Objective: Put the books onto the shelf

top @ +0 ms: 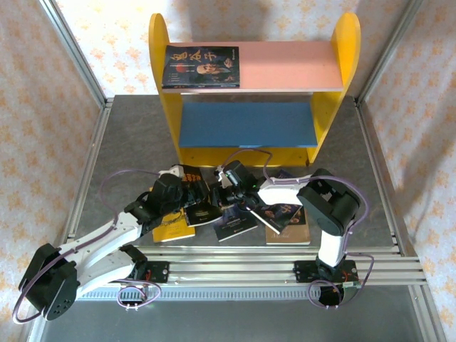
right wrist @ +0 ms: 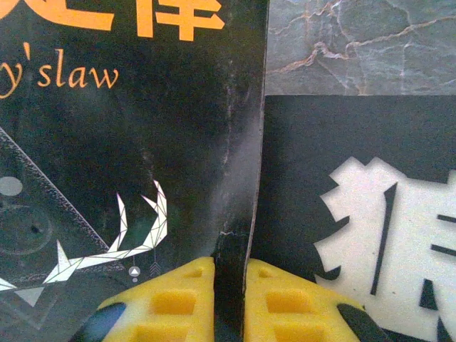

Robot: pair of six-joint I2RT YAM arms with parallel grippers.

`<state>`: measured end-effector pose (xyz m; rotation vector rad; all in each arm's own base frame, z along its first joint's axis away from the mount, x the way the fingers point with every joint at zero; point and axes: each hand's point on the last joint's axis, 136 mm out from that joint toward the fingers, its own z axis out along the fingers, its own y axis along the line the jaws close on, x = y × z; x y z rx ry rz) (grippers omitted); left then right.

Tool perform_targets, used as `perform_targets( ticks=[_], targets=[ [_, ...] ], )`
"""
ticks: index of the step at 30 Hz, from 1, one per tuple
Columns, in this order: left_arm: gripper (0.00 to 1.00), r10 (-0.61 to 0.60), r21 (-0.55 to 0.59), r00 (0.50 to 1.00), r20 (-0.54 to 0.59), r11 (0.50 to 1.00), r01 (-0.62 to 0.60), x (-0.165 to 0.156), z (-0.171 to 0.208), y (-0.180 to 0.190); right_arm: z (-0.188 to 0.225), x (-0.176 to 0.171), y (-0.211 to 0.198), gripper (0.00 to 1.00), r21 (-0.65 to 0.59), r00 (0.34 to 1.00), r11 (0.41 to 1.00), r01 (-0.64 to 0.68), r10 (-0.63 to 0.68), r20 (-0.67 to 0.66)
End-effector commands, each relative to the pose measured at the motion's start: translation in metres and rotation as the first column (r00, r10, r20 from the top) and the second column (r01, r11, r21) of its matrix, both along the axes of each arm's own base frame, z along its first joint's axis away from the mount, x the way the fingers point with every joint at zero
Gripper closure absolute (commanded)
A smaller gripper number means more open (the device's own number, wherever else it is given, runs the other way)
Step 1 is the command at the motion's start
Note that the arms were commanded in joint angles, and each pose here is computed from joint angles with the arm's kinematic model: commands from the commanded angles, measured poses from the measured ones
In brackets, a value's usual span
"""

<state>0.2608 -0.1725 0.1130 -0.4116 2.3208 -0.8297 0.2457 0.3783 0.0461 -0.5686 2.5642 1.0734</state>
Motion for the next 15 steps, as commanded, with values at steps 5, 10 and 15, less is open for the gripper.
perform_targets(
  ticks=[5, 10, 15],
  targets=[
    [0.29, 0.026, 0.178, 1.0, -0.007, 0.984, -0.024, -0.003, 0.017, 0.022, -0.004, -0.015, -0.004, 0.83, 0.022, 0.998, 0.999, -0.038, 0.038, -0.044],
    [0.34, 0.034, 0.229, 0.999, -0.016, 0.973, -0.029, -0.004, 0.015, 0.03, 0.0, -0.013, -0.011, 0.78, 0.008, 0.999, 0.999, -0.037, 0.037, -0.034],
    [0.41, 0.033, 0.23, 0.999, -0.024, 0.973, -0.027, -0.003, 0.011, 0.028, 0.004, -0.011, -0.012, 0.74, 0.009, 0.999, 0.999, -0.032, 0.033, -0.025]
  ],
)
